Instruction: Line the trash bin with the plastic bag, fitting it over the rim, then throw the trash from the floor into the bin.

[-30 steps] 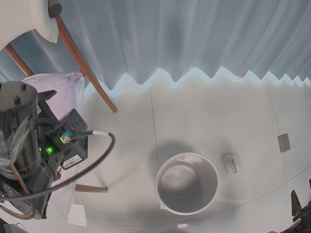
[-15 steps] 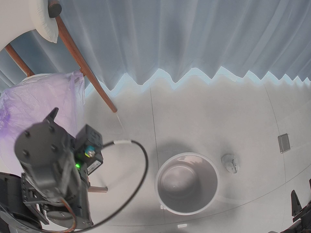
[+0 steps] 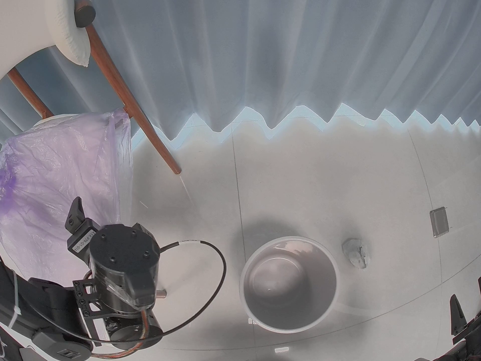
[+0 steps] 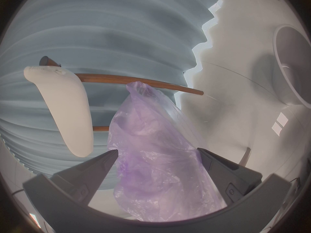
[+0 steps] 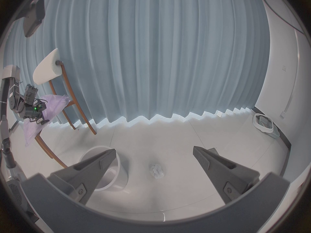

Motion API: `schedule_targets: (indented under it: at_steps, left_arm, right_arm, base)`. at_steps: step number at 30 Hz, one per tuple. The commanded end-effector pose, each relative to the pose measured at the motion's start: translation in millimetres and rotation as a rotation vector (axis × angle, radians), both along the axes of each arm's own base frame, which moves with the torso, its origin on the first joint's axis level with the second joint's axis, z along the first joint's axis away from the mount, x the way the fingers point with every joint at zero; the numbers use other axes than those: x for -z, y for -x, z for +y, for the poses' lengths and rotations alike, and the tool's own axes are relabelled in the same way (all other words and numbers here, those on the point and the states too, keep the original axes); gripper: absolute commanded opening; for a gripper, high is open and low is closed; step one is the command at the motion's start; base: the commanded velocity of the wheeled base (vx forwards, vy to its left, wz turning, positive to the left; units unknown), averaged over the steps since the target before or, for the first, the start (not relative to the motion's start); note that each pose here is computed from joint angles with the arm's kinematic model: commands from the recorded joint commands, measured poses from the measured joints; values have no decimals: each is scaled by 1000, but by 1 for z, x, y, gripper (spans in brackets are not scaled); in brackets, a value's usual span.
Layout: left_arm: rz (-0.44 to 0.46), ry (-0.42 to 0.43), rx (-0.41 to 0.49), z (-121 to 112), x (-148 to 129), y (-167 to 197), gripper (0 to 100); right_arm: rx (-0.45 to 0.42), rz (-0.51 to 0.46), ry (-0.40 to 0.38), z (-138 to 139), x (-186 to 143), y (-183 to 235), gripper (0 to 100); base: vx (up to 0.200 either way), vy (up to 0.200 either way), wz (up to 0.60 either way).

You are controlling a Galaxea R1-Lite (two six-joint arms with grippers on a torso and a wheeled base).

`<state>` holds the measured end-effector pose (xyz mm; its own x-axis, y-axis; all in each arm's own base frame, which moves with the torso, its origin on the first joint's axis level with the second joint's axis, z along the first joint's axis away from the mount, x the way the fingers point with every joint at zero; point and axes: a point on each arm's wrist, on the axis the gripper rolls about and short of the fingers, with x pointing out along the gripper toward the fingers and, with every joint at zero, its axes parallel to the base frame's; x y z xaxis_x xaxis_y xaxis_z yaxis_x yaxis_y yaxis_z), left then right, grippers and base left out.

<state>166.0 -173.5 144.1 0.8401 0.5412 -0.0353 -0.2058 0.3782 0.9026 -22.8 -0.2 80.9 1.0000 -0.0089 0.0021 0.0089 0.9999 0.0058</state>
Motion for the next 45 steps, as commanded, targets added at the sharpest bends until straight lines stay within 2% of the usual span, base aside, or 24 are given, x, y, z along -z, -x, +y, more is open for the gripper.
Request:
schedule_targets:
  at_steps: [1,5,10,17,21,33,41,45]
  left_arm:
    - [14,-15,-5,-7,14,-7,100]
    - [10,-8,12,-13,18,-8,100]
    - [6,4,89,-33,28,-2,100]
    - [33,-31,80,-28,38,-1,100]
    - [33,-31,31,-20,38,-11,100]
    - [32,-29,-32,-11,39,-24,100]
    - [1,7,-71,-7,32,-35,100]
    - [3,-3,-88,-6,25,-41,100]
  right_arm:
    - [0,1,0,0,5,0,100]
    - [0,1,0,0,5,0,100]
    - [-1,-1,0,0,5,0,100]
    - [0,1,0,0,5,0,100]
    - [0,-1,0,0,5,0,100]
    - [0,-1,0,0,5,0,100]
    - [2,1,0,0,5,0,100]
    - [2,1,0,0,5,0,100]
  base:
    - [0,0,0]
    - [0,0,0]
    - [0,0,0]
    - [0,0,0]
    - [0,0,0]
    - [0,0,0]
    - [0,0,0]
    - [0,0,0]
